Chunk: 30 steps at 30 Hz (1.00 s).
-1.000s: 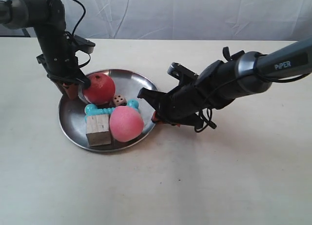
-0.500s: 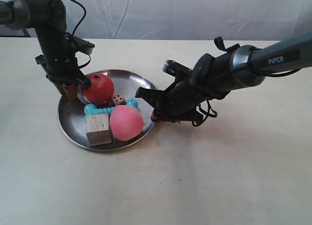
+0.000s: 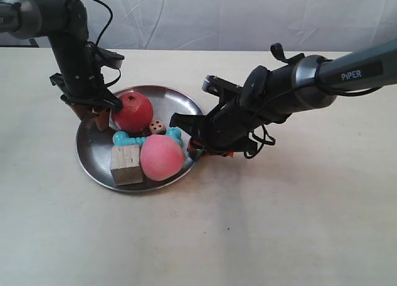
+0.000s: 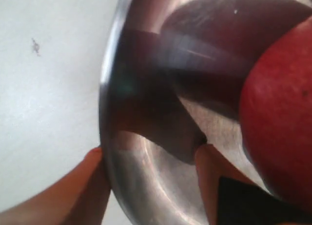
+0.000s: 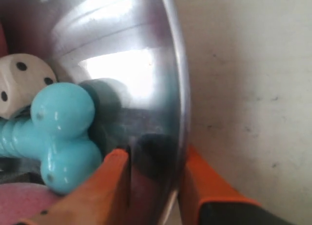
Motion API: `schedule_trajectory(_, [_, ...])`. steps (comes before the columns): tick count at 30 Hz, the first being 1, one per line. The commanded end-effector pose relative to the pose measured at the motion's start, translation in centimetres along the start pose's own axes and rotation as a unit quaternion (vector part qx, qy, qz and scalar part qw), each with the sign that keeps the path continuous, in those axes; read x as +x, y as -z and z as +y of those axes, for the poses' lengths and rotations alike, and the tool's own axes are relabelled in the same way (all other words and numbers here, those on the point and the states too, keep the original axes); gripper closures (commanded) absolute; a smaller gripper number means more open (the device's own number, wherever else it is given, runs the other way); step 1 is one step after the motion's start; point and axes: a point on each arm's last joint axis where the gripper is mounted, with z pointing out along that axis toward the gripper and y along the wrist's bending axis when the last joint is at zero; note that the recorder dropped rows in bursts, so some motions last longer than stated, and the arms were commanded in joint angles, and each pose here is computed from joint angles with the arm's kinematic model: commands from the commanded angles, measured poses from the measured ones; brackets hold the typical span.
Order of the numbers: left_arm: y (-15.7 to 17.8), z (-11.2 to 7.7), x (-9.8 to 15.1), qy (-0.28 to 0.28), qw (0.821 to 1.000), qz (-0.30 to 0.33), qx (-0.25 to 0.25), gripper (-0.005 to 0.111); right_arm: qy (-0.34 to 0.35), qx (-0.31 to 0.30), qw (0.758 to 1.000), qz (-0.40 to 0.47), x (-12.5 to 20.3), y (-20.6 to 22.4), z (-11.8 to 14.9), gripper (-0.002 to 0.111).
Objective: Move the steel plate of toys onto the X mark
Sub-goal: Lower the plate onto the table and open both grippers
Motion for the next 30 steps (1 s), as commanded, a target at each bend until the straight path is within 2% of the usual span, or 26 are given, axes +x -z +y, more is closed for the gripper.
schedule_trajectory(1, [0.0,-3.9,-0.9,0.019,0.995,-0.011,0.095,0.052,0.009,-0.013,1.0,0.021,0.8,-0.2,1.2,0.077])
schedule_trajectory(9, [0.7,-2.7,-0.6,0.037,0.995,-0.02,0.095,0.051,0.006,-0.013,1.0,0.023,0.9,-0.2,1.2,0.077])
schedule_trajectory(17, [2.6,-0.9,0.1,0.058,0.993,-0.042,0.091,0.051,-0.027,-0.009,0.999,0.039,-0.5,0.5,-0.7,0.077])
schedule_trajectory(22, [2.5,-0.8,0.1,0.059,0.993,-0.041,0.089,0.051,-0.03,-0.008,0.999,0.044,-0.6,0.6,-1.1,0.077])
schedule_trajectory(27, [2.4,-0.3,0.3,0.075,0.995,-0.03,0.065,0.051,-0.03,-0.008,0.998,0.045,-0.6,0.6,-1.1,0.061])
schedule_trajectory(30, [2.4,0.1,0.5,0.09,0.995,-0.02,0.038,0.051,-0.03,-0.008,0.998,0.045,-0.6,0.6,-1.1,0.06])
